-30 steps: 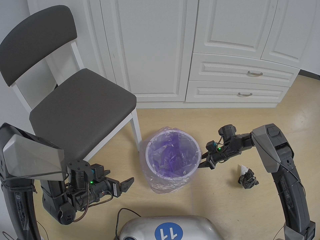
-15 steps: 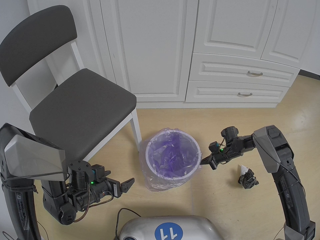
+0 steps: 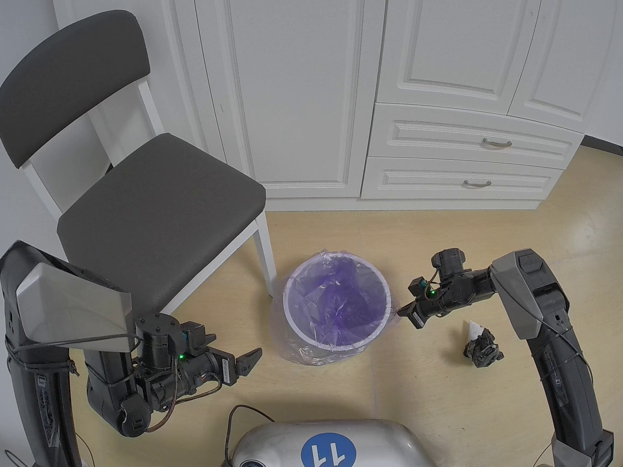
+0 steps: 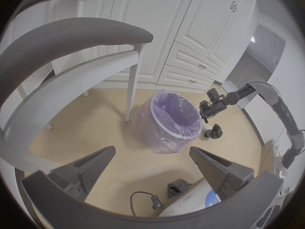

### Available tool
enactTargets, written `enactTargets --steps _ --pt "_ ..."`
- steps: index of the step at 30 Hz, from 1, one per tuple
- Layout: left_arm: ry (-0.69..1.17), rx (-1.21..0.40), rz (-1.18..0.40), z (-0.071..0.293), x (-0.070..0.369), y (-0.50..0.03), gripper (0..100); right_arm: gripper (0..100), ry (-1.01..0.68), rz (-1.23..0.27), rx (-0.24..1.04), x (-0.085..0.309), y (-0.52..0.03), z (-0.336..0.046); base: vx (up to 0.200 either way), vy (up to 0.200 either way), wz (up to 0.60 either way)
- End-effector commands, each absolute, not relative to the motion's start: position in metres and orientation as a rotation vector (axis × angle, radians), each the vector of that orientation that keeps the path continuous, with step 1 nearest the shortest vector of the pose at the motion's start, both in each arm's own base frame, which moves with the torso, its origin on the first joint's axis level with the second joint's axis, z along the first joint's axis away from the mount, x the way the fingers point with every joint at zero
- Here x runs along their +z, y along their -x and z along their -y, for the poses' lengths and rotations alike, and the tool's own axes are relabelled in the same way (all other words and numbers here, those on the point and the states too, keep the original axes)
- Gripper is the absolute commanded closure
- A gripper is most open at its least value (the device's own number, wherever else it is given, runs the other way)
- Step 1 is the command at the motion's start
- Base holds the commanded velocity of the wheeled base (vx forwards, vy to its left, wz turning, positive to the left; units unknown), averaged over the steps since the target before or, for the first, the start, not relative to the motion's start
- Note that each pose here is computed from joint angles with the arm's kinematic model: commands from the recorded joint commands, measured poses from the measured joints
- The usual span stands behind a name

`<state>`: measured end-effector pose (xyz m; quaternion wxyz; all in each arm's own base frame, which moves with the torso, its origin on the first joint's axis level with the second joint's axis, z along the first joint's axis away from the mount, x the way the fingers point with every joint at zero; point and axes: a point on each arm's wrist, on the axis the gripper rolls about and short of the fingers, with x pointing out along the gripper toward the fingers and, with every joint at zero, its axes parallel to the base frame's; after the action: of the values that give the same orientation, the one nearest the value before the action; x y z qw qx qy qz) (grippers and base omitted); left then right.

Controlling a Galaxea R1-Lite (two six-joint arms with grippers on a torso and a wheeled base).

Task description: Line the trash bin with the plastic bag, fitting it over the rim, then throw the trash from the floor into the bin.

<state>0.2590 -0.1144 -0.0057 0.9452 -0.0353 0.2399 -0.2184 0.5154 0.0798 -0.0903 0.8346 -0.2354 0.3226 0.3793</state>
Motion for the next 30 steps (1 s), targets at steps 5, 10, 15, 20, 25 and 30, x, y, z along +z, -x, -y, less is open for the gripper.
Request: enactTargets --steps 5,10,15,20,25,30 --pt "0.073 -0.445 -0.488 0.115 -0.007 -0.261 0 100 0.489 -0.627 0.83 -0.109 -0.517 -0.085 0.0 0.0 0.0" --pt "0.073 -0.445 -0.488 0.115 -0.007 -0.261 0 100 0.412 -0.57 0.895 -0.114 -0.517 -0.097 0.0 0.0 0.0" --pt "0.076 -0.445 -0.481 0.115 -0.006 -0.261 0 100 0.397 -0.566 0.906 -0.116 -0.516 -0.098 0.0 0.0 0.0" --pt "0.075 -0.447 -0.482 0.115 -0.006 -0.261 0 100 0.347 -0.545 0.973 -0.117 -0.515 -0.102 0.0 0.0 0.0" --pt "0.076 -0.445 -0.482 0.115 -0.007 -0.262 0 100 0.335 -0.55 0.98 -0.117 -0.514 -0.103 0.0 0.0 0.0" --pt "0.075 -0.445 -0.484 0.115 -0.007 -0.262 0 0 0.337 -0.552 0.974 -0.117 -0.515 -0.102 0.0 0.0 0.0"
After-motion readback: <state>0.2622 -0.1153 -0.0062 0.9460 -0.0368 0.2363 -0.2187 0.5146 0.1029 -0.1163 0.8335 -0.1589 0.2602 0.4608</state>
